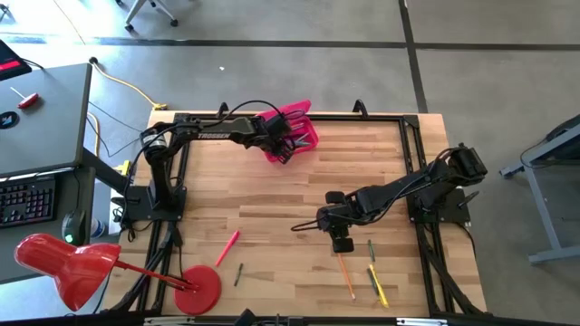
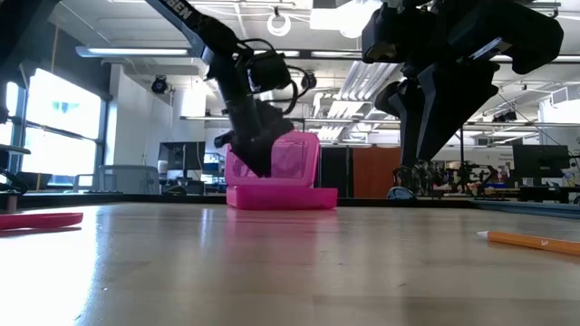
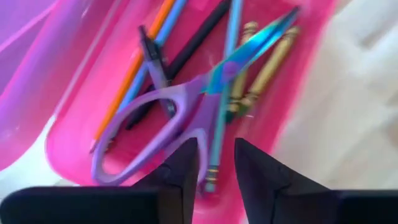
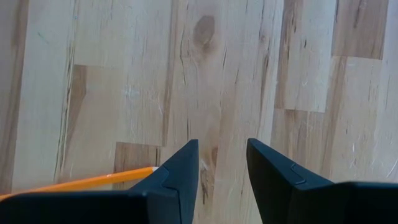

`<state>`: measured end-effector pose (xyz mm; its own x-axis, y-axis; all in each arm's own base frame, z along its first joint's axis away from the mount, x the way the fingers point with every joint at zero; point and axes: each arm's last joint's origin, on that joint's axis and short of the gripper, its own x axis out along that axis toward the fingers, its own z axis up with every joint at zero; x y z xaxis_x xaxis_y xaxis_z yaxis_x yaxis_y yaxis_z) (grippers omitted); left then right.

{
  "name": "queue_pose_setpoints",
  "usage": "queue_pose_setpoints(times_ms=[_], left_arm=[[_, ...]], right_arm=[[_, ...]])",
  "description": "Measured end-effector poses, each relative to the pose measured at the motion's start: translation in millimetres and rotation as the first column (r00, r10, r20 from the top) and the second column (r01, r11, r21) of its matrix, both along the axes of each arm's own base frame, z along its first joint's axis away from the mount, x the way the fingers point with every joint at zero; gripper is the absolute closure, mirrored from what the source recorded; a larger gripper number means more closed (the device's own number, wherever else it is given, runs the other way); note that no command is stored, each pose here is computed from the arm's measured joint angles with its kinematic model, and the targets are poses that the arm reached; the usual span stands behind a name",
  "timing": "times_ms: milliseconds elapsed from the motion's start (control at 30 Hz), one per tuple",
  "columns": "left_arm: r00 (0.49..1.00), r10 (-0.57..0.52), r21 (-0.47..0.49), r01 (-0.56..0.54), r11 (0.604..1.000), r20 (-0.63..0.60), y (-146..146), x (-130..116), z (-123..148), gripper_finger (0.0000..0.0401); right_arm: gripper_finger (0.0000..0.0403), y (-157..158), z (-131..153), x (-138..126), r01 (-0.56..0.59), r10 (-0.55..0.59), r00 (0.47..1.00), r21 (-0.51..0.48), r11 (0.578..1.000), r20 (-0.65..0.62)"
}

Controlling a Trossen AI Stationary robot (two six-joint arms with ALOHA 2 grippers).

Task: Pick & place school supplies into a supply box
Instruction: Put the pink pen into the pink supply box

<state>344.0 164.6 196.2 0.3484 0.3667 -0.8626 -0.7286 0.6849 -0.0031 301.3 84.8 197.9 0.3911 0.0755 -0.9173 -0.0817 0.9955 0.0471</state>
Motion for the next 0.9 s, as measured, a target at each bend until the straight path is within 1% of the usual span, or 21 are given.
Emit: queue_pose_setpoints(times_ms=[100, 233, 333, 400, 533, 600, 633, 700, 767, 833, 900], left_arm=[[0.999, -0.025, -0.037, 0.026, 0.999, 0.029, 1, 5, 16, 0.0278], [0.994, -0.104, -0.142, 0.109, 0.984, 0.044, -1, 9, 48, 0.0295], [0.987, -0.160, -0.179, 0.157, 0.971, 0.000, -4, 7, 75, 0.0311], [0.986, -0.165, -0.230, 0.152, 0.961, -0.037, -7, 1, 96, 0.0323], [0.983, -0.133, -0.338, 0.082, 0.938, -0.130, -18, -18, 135, 0.0346], [0.972, -0.133, -0.378, 0.050, 0.925, -0.196, -30, -29, 152, 0.0355], [0.970, -0.126, -0.388, 0.036, 0.921, -0.209, -38, -33, 159, 0.0359], [0.982, -0.129, -0.394, 0.064, 0.917, -0.140, -54, -35, 171, 0.0366], [0.980, -0.183, -0.437, 0.132, 0.890, -0.075, -75, -43, 184, 0.0371], [0.969, -0.240, -0.446, 0.194, 0.874, -0.049, -104, -50, 196, 0.0373], [0.965, -0.256, -0.415, 0.210, 0.885, -0.056, -131, -55, 200, 0.0372]], right_arm=[[0.0289, 0, 0, 0, 0.000, 0.000, 1.000, 0.000, 1.000, 0.000], [0.0289, 0, 0, 0, 0.001, -0.001, 1.000, 0.001, 1.000, 0.003], [0.0289, 0, 0, 0, 0.001, -0.001, 1.000, 0.001, 1.000, 0.003], [0.0289, 0, 0, 0, 0.001, -0.001, 1.000, 0.001, 1.000, 0.003], [0.0289, 0, 0, 0, 0.001, -0.001, 1.000, 0.001, 1.000, 0.003], [0.0289, 0, 0, 0, 0.001, -0.001, 1.000, 0.001, 1.000, 0.002], [0.0289, 0, 0, 0, 0.000, 0.000, 1.000, 0.000, 1.000, 0.002], [0.0289, 0, 0, 0, 0.000, 0.000, 1.000, 0.000, 1.000, 0.000], [0.0289, 0, 0, 0, 0.001, -0.001, 1.000, -0.001, 1.000, -0.002], [0.0289, 0, 0, -1, 0.001, -0.001, 1.000, -0.001, 1.000, -0.005], [0.0289, 0, 0, -1, 0.000, 0.000, 1.000, -0.002, 1.000, -0.005]])
